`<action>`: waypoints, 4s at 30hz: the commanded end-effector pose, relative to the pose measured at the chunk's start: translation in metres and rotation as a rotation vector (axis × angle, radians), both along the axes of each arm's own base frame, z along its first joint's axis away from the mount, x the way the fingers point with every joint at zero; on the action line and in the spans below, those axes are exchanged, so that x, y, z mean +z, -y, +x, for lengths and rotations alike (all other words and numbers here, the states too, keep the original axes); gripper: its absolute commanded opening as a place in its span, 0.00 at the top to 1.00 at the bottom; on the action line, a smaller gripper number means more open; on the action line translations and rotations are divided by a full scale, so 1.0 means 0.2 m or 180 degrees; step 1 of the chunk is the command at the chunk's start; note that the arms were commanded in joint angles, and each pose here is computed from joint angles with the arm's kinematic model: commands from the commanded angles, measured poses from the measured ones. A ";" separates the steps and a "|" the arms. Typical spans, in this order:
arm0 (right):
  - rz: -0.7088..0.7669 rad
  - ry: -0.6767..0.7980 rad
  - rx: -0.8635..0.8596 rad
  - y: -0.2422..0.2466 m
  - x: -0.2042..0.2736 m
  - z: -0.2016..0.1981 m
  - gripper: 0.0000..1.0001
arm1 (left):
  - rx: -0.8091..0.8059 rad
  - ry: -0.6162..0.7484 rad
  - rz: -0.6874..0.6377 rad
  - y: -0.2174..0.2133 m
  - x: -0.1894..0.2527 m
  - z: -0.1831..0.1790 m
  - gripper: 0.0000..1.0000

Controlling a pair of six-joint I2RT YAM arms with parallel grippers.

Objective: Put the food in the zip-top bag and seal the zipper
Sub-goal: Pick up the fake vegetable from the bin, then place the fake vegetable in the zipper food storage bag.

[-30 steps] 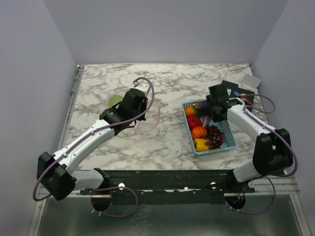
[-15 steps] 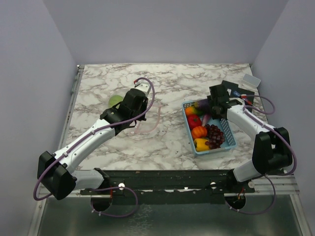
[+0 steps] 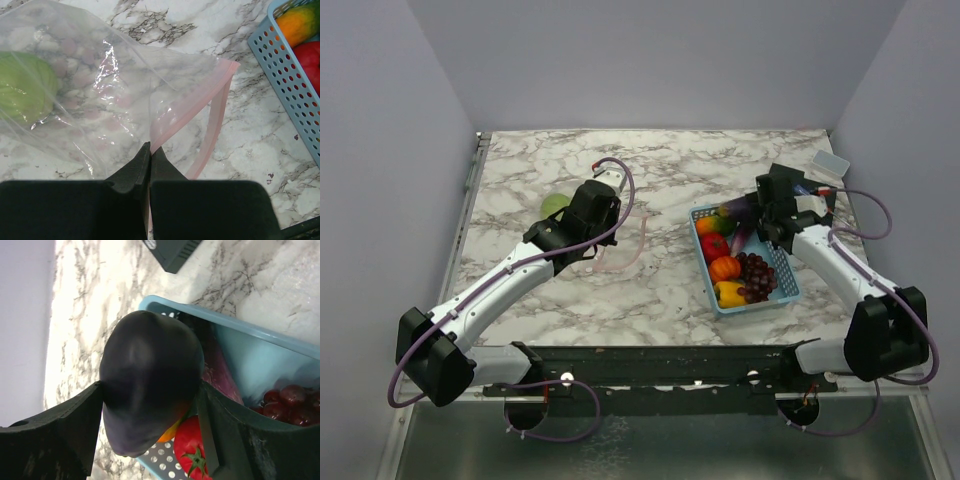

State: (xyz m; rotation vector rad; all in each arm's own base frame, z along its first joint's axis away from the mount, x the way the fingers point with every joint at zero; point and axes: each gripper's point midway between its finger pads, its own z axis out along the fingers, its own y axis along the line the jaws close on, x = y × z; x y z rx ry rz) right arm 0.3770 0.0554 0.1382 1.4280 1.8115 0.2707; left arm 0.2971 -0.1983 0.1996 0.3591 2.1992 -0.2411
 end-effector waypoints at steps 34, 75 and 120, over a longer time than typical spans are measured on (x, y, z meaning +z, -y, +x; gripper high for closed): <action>-0.0703 0.1412 0.4169 -0.98 0.59 -0.35 0.99 | -0.0007 0.0009 0.0010 0.00 -0.01 0.01 1.00; -0.0680 0.0643 0.4747 -1.60 0.21 -0.33 0.99 | -0.0066 -0.0016 -0.0015 0.01 -0.01 0.00 1.00; -0.0247 0.0522 0.4291 -1.48 0.22 -0.44 0.10 | -0.0045 -0.0032 0.0013 0.01 -0.03 0.00 1.00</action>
